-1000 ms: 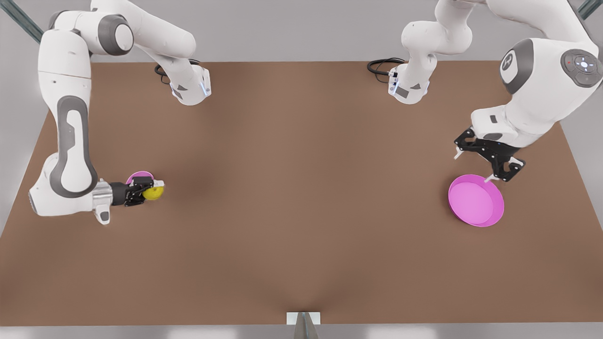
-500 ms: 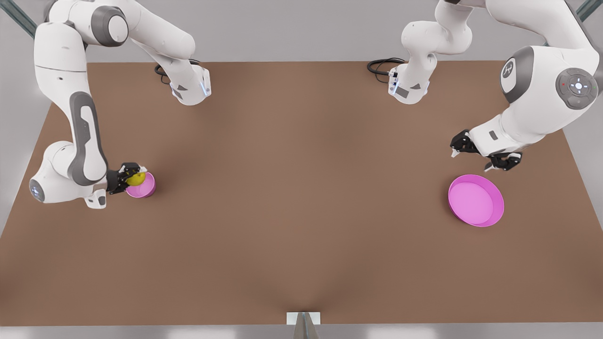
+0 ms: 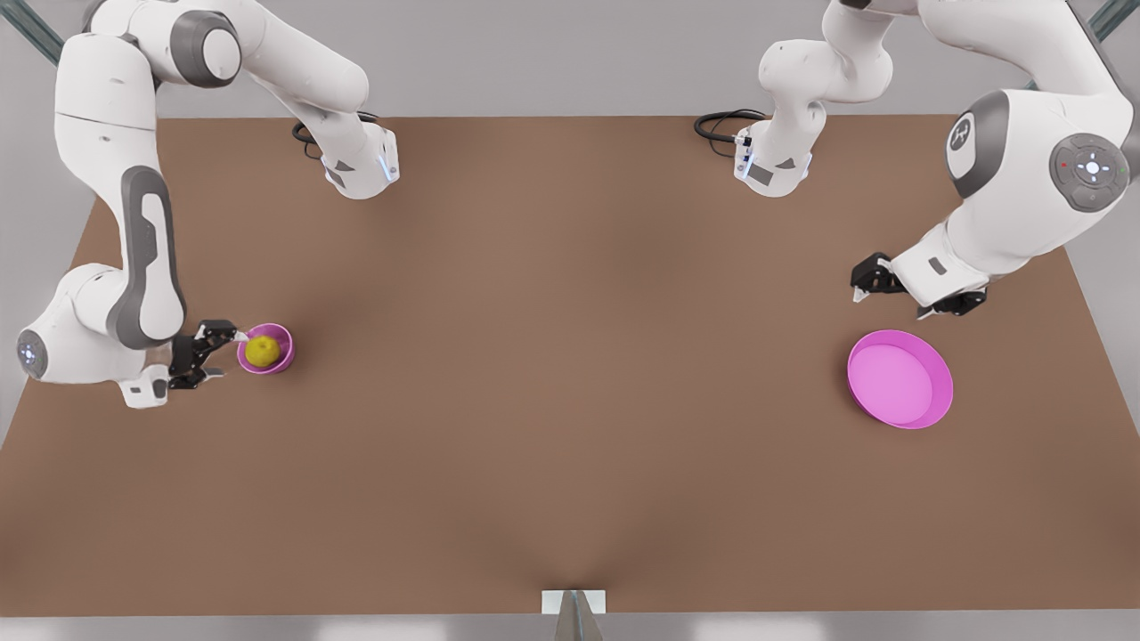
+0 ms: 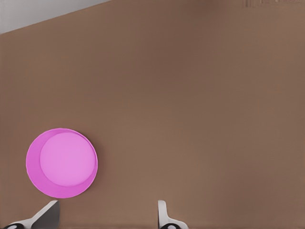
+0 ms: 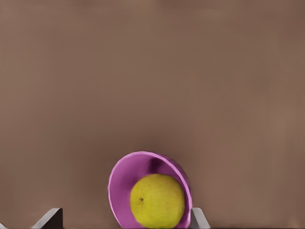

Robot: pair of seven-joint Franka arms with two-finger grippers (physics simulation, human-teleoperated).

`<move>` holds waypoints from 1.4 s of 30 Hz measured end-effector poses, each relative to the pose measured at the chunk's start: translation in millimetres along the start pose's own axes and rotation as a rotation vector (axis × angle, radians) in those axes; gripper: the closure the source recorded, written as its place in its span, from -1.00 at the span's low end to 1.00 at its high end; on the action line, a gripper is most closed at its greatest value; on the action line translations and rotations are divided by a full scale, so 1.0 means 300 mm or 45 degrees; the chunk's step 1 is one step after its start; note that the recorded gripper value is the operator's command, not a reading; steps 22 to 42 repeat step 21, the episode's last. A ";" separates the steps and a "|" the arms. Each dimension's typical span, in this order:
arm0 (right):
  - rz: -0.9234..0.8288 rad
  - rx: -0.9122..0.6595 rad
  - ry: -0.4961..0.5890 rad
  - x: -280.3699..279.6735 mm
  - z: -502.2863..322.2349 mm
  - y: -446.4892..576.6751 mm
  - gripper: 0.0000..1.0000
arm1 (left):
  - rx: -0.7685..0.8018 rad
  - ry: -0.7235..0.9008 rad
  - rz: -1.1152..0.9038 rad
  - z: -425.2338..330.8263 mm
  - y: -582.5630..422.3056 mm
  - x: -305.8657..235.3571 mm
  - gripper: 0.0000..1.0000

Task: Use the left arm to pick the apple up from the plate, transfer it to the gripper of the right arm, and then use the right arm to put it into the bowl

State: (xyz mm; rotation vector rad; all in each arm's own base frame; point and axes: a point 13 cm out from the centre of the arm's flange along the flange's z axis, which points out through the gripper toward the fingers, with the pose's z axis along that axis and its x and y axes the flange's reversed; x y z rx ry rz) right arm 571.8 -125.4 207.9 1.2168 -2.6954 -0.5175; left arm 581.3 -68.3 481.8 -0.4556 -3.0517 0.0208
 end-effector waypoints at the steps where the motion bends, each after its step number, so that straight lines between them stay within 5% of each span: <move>1: -0.081 0.107 -0.012 -0.142 -0.165 0.021 -1.00 | -0.002 -0.004 -0.010 0.002 0.006 -0.018 -1.00; 3: -0.249 0.320 -0.032 -0.481 -0.480 0.193 -1.00 | -0.005 -0.008 -0.037 0.014 0.029 -0.056 -1.00; 6: -0.256 0.449 -0.036 -0.661 -0.668 0.434 -1.00 | -0.008 -0.017 -0.065 0.011 0.044 -0.074 -1.00; 13: 0.233 0.550 -0.042 -0.362 -0.790 0.634 -1.00 | -0.010 -0.025 -0.099 0.008 0.041 -0.081 -1.00; 19: 0.565 0.510 -0.087 -0.337 -0.743 0.527 -1.00 | -0.009 -0.024 -0.123 0.011 0.046 -0.082 -1.00; 42: 0.604 0.509 -0.098 -0.380 -0.728 0.558 -1.00 | -0.009 -0.023 -0.129 0.012 0.047 -0.082 -1.00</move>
